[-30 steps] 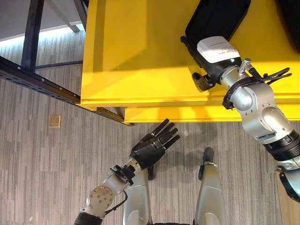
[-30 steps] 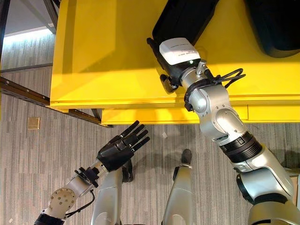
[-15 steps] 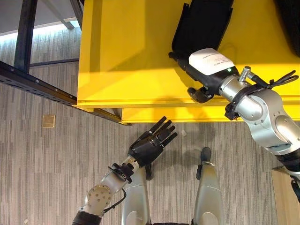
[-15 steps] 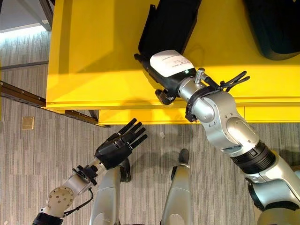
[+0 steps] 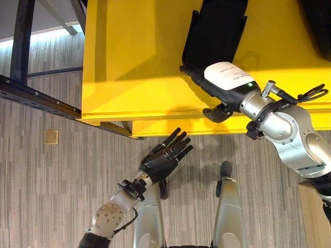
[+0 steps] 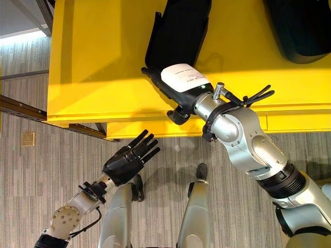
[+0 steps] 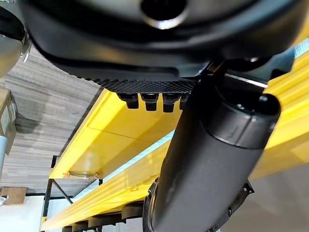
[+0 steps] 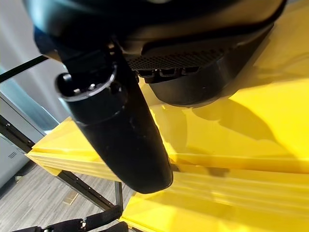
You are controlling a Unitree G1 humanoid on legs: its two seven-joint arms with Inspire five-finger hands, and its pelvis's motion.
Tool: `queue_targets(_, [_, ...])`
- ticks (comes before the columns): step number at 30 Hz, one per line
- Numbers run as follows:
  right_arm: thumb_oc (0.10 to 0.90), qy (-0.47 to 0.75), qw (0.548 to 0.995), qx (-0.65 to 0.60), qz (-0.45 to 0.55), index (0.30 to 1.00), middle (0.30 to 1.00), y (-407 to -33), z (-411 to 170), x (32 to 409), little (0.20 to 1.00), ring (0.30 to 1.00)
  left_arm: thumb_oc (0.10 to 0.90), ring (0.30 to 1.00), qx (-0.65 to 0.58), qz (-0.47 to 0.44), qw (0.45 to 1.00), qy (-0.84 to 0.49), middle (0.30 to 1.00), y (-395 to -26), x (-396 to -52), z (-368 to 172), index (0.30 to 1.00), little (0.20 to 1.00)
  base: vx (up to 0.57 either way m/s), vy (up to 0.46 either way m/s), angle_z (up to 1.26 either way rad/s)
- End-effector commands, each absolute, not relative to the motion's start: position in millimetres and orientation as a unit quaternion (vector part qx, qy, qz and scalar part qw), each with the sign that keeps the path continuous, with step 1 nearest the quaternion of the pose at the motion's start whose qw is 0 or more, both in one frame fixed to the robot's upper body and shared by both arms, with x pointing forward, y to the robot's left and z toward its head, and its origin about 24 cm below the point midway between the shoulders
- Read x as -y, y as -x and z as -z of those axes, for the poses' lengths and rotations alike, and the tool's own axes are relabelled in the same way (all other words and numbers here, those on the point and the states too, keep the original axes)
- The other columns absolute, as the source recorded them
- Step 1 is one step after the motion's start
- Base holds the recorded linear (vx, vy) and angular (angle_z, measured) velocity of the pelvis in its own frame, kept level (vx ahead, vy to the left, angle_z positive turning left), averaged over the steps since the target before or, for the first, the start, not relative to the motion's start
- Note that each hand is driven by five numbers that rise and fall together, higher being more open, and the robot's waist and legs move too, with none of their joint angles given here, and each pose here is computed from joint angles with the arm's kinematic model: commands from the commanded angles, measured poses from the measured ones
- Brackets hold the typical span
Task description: Move parts from the plastic box to the shelf.
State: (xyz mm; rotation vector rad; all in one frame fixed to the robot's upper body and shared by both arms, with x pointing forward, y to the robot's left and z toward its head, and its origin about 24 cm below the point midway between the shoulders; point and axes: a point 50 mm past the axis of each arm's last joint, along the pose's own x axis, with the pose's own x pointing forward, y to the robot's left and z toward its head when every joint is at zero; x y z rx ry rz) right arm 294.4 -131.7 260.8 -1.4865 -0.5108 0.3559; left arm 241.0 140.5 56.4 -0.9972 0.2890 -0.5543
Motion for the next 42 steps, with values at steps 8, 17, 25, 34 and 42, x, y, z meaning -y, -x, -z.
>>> queue_targets(8, [0.900, 0.686, 0.688, 0.235, 0.011, 1.000, 1.000, -302, -296, 170, 1.000, 1.000, 0.900, 1.000, -0.067, 0.334, 0.806, 0.484, 1.000, -228, -131, -93, 1.000, 1.000, 0.00, 0.000, 0.00])
queue_targets(17, [0.900, 0.707, 0.671, 0.200, 0.096, 1.000, 1.000, -314, -313, 208, 1.000, 1.000, 0.900, 1.000, -0.073, 0.336, 0.805, 0.484, 1.000, -223, -134, -87, 1.000, 1.000, 0.00, 0.000, 0.00])
queue_targets(25, [0.900, 0.746, 0.633, 0.194, 0.066, 1.000, 1.000, -310, -311, 208, 1.000, 1.000, 0.900, 1.000, -0.078, 0.336, 0.805, 0.483, 1.000, -220, -138, -82, 1.000, 1.000, 0.00, 0.000, 0.00])
queue_targets(34, [0.900, 0.756, 0.621, 0.197, 0.063, 1.000, 1.000, -304, -314, 207, 1.000, 1.000, 0.900, 1.000, -0.079, 0.338, 0.805, 0.480, 1.000, -219, -141, -81, 1.000, 1.000, 0.00, 0.000, 0.00])
queue_targets(42, [0.900, 0.694, 0.692, 0.183, 0.080, 1.000, 1.000, -310, -311, 218, 1.000, 1.000, 0.900, 1.000, -0.075, 0.338, 0.806, 0.480, 1.000, -220, -141, -82, 1.000, 1.000, 0.00, 0.000, 0.00])
